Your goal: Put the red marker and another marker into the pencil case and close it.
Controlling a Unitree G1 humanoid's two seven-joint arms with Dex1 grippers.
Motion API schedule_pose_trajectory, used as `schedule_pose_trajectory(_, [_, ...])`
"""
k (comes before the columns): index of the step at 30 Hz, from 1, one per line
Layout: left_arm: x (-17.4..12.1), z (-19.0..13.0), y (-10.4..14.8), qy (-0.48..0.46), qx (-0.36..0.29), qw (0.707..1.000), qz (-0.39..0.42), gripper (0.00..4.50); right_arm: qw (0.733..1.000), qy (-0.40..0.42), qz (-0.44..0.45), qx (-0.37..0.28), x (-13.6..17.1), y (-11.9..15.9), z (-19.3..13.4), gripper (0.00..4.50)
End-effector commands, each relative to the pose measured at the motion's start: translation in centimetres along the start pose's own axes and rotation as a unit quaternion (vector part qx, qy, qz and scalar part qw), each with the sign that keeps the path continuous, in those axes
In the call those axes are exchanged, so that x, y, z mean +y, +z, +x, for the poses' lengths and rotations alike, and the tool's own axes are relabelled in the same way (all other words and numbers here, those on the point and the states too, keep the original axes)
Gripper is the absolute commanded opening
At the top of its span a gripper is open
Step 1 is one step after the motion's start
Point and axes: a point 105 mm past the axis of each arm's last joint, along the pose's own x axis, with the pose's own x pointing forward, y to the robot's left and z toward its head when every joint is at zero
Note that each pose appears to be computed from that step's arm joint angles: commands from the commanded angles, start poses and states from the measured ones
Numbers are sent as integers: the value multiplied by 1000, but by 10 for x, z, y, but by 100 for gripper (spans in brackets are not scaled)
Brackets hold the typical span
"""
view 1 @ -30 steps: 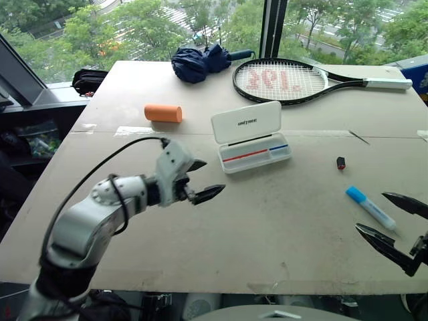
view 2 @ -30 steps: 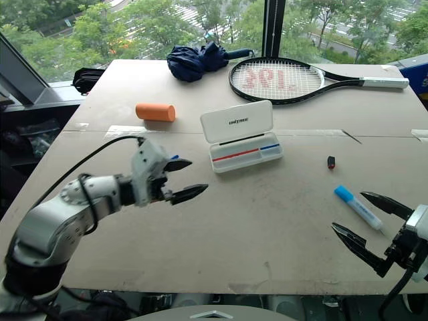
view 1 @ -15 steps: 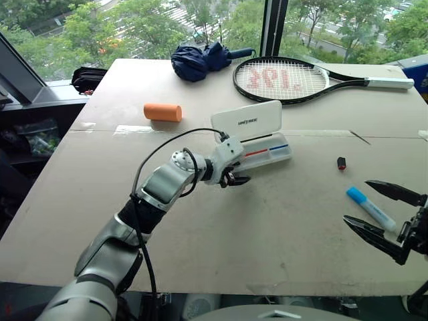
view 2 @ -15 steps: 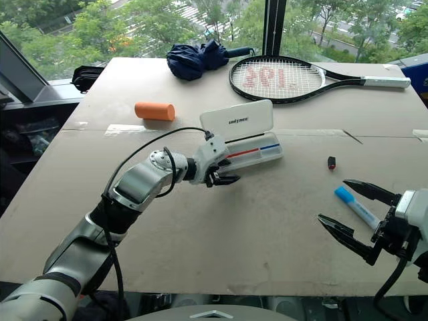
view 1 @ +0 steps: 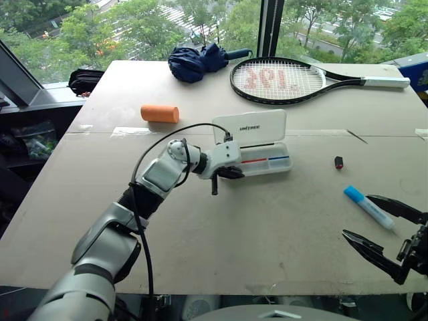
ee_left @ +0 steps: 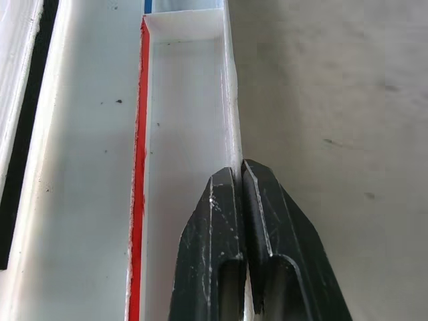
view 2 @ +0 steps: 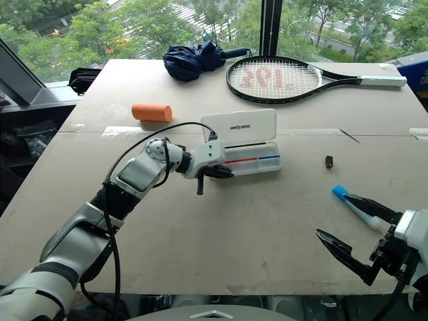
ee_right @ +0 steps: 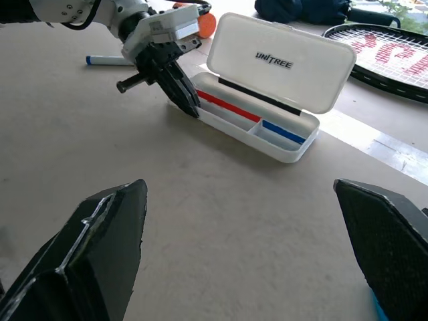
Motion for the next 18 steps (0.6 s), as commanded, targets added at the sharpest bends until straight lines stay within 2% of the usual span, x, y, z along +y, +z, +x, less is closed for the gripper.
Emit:
schedule_pose_trajectory(1, [-16, -14, 7, -38, -21, 998, 42, 3, 1000, 0, -20, -4, 1, 6, -5, 450])
schedule_pose_trajectory(9, [-45, -6, 15, -55, -36, 995, 81, 3, 1000, 8, -14, 1, 3, 5, -6, 450])
schedule_pose_trajectory(18, [-37, 19, 19, -51, -24, 994, 96, 3, 1000, 15, -15, 8, 3, 6, -6, 450])
